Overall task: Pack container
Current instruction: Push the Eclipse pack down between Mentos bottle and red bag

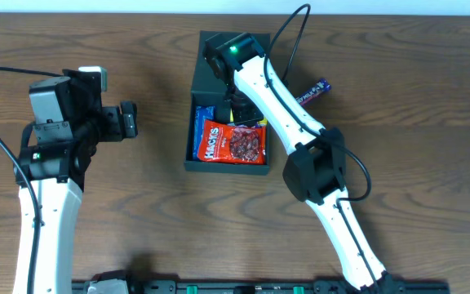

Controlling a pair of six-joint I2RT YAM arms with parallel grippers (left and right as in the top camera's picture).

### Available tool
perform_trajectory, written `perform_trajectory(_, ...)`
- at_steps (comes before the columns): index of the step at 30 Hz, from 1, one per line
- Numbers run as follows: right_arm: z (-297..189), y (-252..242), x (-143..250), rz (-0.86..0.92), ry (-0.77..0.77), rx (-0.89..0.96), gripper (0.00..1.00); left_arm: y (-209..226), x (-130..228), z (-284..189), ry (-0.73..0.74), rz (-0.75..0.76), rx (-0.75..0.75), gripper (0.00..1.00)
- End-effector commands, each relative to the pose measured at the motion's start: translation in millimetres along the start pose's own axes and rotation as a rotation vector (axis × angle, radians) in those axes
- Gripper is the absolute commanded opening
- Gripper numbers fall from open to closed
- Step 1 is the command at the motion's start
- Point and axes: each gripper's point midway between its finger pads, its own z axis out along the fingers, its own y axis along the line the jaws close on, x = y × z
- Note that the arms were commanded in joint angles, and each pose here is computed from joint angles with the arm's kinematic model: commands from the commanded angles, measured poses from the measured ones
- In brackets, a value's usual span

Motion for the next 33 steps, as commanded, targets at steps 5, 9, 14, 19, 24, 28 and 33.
perform_trajectory(5, 6, 5, -12, -0.033, -0.033, -0.002, 0.01, 0, -13, -9, -0.036, 0.000, -0.006, 0.95)
perform_trajectory(9, 6, 6, -14, -0.042, -0.036, -0.004, 0.36, 0, -13, -9, -0.036, 0.000, -0.006, 0.95)
perform_trajectory(14, 6, 5, -11, -0.081, -0.020, 0.002, 0.50, 0, -13, -9, -0.036, 0.000, -0.006, 0.95)
perform_trajectory(19, -3, 6, -6, -0.124, 0.029, -0.007, 0.50, 0, -13, -9, -0.036, 0.000, -0.006, 0.95)
perform_trajectory(24, -24, 11, -7, -0.161, 0.056, -0.062, 0.49, 0, -13, -9, -0.036, 0.000, -0.006, 0.95)
perform_trajectory(28, -40, 10, -6, -0.193, 0.091, -0.090, 0.48, 0, -13, -9, -0.036, 0.000, -0.006, 0.95)
perform_trajectory(33, -51, 4, 3, -0.230, 0.158, -0.093, 0.48, 0, -13, -9, -0.036, 0.000, -0.006, 0.95)
